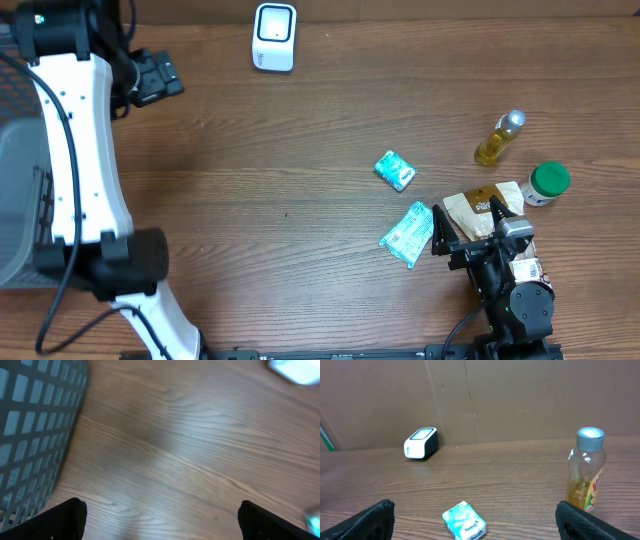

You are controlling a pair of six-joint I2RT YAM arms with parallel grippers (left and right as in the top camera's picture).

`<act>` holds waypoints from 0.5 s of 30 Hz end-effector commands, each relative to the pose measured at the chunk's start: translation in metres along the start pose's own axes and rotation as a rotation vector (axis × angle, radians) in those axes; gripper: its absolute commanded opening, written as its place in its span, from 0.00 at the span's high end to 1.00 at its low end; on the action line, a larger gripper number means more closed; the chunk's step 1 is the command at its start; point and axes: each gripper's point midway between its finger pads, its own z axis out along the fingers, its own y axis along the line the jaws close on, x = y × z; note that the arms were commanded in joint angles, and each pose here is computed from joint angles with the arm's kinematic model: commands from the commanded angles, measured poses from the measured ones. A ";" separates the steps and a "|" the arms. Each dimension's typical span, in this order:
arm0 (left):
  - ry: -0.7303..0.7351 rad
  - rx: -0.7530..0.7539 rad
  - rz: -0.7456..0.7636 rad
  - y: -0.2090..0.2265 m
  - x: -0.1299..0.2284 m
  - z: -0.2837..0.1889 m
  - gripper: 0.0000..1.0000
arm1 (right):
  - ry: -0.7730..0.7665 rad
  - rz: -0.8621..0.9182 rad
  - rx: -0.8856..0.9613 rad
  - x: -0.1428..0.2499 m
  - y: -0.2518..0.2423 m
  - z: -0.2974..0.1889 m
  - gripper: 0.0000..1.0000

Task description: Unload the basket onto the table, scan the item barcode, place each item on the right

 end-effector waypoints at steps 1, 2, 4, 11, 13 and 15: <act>-0.194 0.098 0.051 -0.012 0.022 -0.086 0.00 | -0.001 0.003 0.002 0.002 -0.001 0.000 0.00; -0.232 0.121 0.064 -0.014 0.029 -0.103 0.00 | -0.001 0.003 0.002 0.002 -0.001 0.000 0.00; -0.303 0.162 0.083 -0.015 0.043 -0.134 0.00 | -0.001 0.003 0.002 0.002 -0.001 0.000 0.00; -0.504 0.255 0.078 0.009 0.085 -0.211 0.00 | -0.001 0.003 0.002 0.002 -0.001 0.000 0.00; -0.539 0.267 0.071 0.015 0.093 -0.223 0.00 | -0.001 0.003 0.002 0.002 -0.001 0.000 0.00; -0.566 0.275 0.064 0.021 0.099 -0.232 0.01 | -0.001 0.003 0.002 0.002 -0.001 0.000 0.00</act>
